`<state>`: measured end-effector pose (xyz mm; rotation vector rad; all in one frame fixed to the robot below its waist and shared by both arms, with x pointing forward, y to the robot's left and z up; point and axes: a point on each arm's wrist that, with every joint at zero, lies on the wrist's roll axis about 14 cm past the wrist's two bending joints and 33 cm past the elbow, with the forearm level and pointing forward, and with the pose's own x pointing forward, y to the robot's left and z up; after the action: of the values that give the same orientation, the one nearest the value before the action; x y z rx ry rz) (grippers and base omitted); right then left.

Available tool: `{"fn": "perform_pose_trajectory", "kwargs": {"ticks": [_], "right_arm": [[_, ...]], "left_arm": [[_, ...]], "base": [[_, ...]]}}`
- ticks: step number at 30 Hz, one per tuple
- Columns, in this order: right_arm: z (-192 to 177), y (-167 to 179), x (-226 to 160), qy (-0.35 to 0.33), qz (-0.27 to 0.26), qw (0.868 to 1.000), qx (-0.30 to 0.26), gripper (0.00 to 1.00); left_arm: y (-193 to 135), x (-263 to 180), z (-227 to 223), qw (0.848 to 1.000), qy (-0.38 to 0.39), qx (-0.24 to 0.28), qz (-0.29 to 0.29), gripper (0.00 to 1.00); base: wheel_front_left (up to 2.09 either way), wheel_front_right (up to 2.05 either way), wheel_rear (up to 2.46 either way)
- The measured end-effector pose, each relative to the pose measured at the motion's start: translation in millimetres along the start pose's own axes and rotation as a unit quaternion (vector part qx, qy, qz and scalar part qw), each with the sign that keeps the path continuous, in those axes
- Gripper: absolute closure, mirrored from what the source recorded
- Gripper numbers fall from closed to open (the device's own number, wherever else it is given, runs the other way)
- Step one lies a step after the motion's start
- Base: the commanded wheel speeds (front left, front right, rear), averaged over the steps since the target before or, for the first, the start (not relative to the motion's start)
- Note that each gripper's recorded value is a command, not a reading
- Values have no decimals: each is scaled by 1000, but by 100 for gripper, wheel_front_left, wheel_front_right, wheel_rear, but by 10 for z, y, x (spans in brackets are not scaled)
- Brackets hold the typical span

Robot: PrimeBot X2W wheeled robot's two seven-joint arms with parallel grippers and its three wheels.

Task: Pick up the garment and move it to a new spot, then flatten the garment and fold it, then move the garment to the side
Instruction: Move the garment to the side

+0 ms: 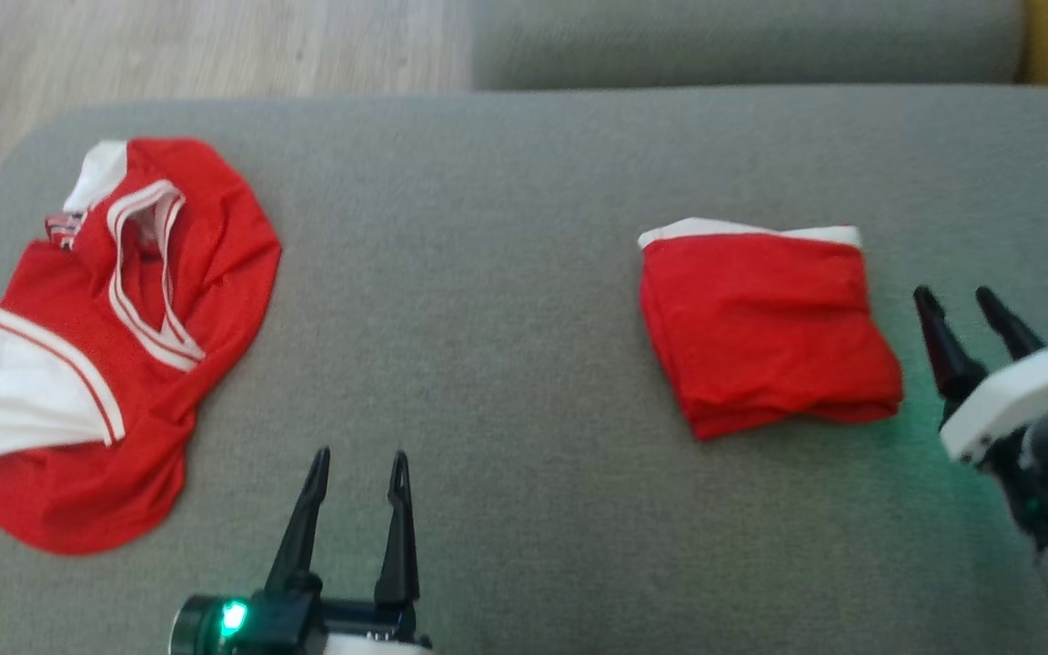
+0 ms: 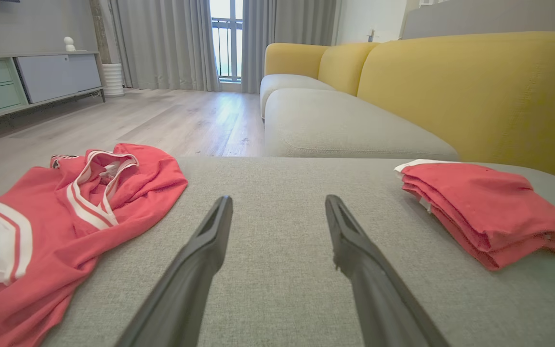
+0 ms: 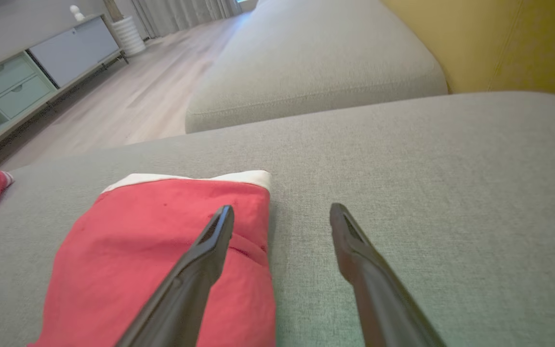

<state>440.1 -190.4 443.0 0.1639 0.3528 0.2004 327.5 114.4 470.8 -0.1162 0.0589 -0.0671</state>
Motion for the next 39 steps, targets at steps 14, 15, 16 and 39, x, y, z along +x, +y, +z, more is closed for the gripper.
{"fn": "perform_pose_trajectory", "kwargs": {"ticks": [14, 15, 16, 39], "right_arm": [[-691, 92, 401, 194, 22, 979, 61, 7], [-692, 130, 397, 197, 28, 978, 65, 31], [-693, 154, 389, 201, 33, 977, 70, 58], [-5, -1595, 373, 150, -145, 977, -40, 100]], "left_arm": [[105, 223, -108, 1000, 19, 1, 17, 0], [103, 232, -104, 1000, 18, 1, 16, 0], [99, 239, -101, 1000, 18, 1, 16, 0], [-208, 827, -288, 998, 31, -12, -44, 0]], "base": [[0, 0, 0], [0, 0, 0], [0, 0, 0], [0, 0, 0]]}}
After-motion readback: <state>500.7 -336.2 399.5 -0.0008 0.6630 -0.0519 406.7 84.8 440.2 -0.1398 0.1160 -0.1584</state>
